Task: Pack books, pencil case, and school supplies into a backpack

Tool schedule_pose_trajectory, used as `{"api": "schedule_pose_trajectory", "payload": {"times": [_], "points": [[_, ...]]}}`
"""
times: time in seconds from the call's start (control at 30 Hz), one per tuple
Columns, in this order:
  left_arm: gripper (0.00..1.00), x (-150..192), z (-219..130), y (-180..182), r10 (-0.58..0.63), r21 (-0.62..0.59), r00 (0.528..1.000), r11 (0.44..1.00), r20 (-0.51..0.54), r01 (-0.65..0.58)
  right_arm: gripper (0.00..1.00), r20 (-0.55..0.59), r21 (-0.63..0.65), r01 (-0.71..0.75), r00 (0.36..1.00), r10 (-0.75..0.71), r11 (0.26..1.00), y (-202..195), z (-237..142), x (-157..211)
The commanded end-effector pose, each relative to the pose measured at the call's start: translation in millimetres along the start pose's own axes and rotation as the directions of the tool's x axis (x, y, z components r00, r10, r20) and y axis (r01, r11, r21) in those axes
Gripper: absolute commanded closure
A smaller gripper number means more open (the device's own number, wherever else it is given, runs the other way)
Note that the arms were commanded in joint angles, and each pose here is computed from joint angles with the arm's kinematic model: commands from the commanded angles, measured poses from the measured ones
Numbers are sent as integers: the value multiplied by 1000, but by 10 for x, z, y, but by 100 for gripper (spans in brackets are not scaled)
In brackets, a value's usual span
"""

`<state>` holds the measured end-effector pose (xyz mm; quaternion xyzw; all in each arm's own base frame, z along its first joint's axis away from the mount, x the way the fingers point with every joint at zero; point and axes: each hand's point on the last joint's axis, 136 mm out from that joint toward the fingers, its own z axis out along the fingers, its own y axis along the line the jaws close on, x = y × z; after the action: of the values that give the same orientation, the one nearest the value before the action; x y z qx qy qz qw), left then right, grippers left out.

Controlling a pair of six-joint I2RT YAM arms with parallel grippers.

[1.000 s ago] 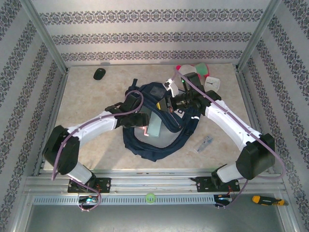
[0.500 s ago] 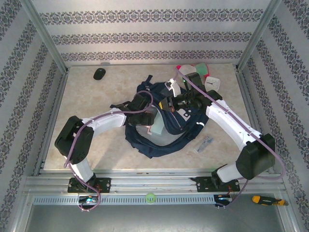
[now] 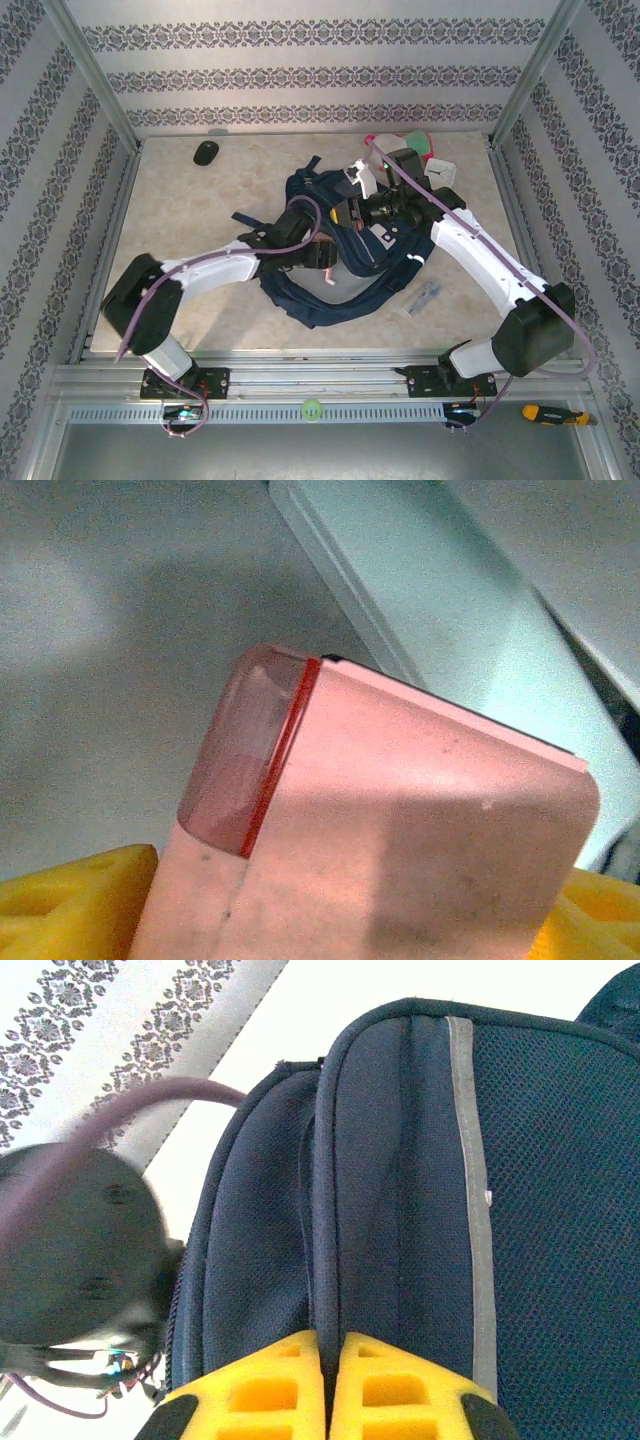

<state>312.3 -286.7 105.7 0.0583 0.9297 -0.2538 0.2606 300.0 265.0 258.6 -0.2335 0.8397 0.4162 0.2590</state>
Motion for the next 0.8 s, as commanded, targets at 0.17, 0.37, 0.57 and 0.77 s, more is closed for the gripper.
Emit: {"api": "schedule_pose_trajectory", "payload": {"times": [0.17,0.37,0.57,0.77], "points": [[19,-7,-353,-24,-72,71,988,995,136,63,100,91,-103,97,992,-88,990,347,-167,-203],[24,25,-341,-47,-92,126,982,989,165,71,100,93,-112,89,993,-79,990,356,-164,-205],[44,171,-298,156,-199,43,972,980,122,195,100,98,-105,91,992,-80,990,360,-191,-179],[62,434,-273,241,-253,37,964,967,82,251,100,97,-114,83,993,-72,990,359,-174,-182]]}}
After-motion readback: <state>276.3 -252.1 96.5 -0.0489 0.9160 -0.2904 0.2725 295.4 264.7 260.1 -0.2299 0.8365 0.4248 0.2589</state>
